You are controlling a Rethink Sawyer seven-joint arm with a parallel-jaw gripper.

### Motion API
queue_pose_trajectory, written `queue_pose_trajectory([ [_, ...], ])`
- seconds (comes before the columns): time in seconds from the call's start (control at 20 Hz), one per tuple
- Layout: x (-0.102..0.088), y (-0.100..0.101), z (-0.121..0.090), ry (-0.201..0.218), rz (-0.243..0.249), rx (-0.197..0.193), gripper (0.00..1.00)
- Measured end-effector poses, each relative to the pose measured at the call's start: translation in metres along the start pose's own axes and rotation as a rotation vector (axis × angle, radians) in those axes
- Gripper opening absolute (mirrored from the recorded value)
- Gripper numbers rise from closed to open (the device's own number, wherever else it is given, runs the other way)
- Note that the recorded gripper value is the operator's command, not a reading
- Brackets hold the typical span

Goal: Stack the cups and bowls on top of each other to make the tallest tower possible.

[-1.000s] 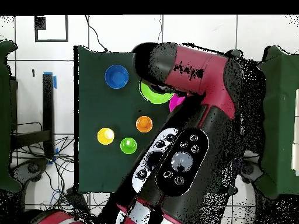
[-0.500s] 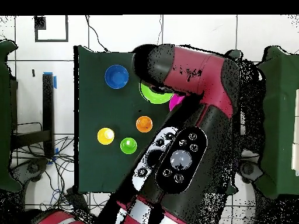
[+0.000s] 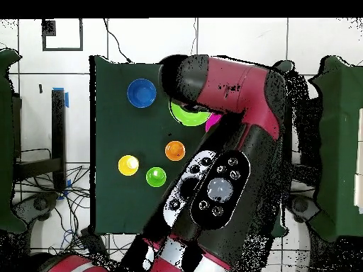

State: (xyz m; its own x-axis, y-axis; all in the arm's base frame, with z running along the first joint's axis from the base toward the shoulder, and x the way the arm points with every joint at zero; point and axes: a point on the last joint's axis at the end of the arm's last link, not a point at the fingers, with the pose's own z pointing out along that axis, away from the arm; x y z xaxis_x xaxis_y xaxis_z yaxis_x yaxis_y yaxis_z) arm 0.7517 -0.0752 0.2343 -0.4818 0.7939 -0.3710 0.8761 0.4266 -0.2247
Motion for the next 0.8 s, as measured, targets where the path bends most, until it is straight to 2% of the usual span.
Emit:
queue_pose_trajectory([
  [0.8,0.0061,0.0073,0.0069,0.030,-0.005,-0.017,1.00],
])
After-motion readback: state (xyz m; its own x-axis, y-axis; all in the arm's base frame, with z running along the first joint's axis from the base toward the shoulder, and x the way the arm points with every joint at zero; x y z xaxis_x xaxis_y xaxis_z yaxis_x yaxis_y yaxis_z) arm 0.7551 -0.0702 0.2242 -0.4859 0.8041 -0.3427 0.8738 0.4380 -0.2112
